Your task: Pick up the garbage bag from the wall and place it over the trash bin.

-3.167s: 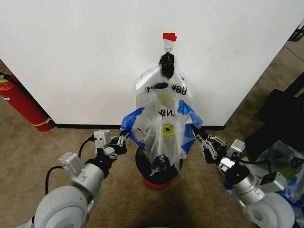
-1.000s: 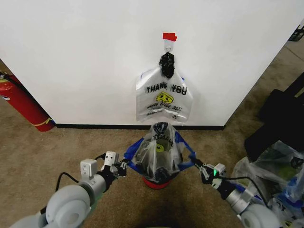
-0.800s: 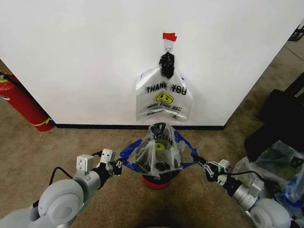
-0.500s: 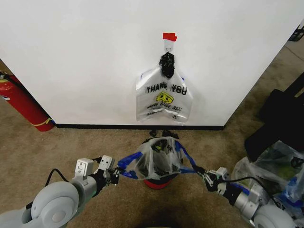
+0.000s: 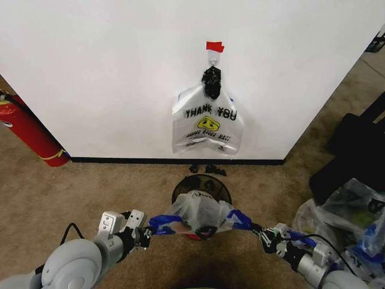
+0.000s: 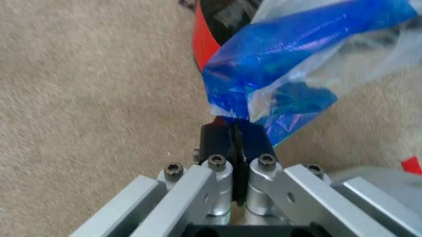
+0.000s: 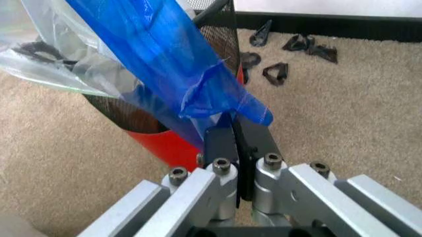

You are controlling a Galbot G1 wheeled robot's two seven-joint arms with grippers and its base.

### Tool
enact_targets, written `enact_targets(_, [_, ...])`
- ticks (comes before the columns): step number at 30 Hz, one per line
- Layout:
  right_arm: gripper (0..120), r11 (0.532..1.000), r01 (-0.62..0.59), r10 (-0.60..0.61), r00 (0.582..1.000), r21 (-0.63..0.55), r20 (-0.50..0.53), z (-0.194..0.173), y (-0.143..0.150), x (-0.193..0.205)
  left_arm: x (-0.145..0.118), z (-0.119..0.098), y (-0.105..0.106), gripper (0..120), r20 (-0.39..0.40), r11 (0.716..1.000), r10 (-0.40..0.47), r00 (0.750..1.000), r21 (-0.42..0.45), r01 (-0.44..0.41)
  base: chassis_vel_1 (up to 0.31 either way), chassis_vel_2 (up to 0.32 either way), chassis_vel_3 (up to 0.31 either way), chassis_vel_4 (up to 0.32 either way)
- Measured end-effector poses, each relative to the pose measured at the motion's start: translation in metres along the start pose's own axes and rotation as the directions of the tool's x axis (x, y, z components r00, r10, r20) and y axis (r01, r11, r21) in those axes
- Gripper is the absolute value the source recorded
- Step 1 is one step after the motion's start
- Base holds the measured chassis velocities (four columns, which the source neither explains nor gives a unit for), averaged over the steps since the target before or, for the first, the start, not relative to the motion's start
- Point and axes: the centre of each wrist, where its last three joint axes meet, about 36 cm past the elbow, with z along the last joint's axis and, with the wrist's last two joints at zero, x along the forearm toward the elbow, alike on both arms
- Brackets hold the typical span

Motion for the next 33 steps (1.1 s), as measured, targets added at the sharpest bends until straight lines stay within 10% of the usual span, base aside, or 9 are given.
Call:
enact_targets(13, [0,0.993,-0.116,0.116,0.992,0.009,-0.051,0.021,-0.032,-0.019,-0.033,0.017,0.016,0,-0.042,0.998,-0.056,0.998,0.035,0.057,0.0,0.0,0.0,0.0])
enact_targets(33, [0,0.984,-0.153,0.16,0.984,-0.087,0.084,0.02,-0.019,-0.048,-0.026,0.009,-0.007,8,0.128,0.995,-0.073,0.989,0.078,0.063,0.0,0.0,0.0,0.0])
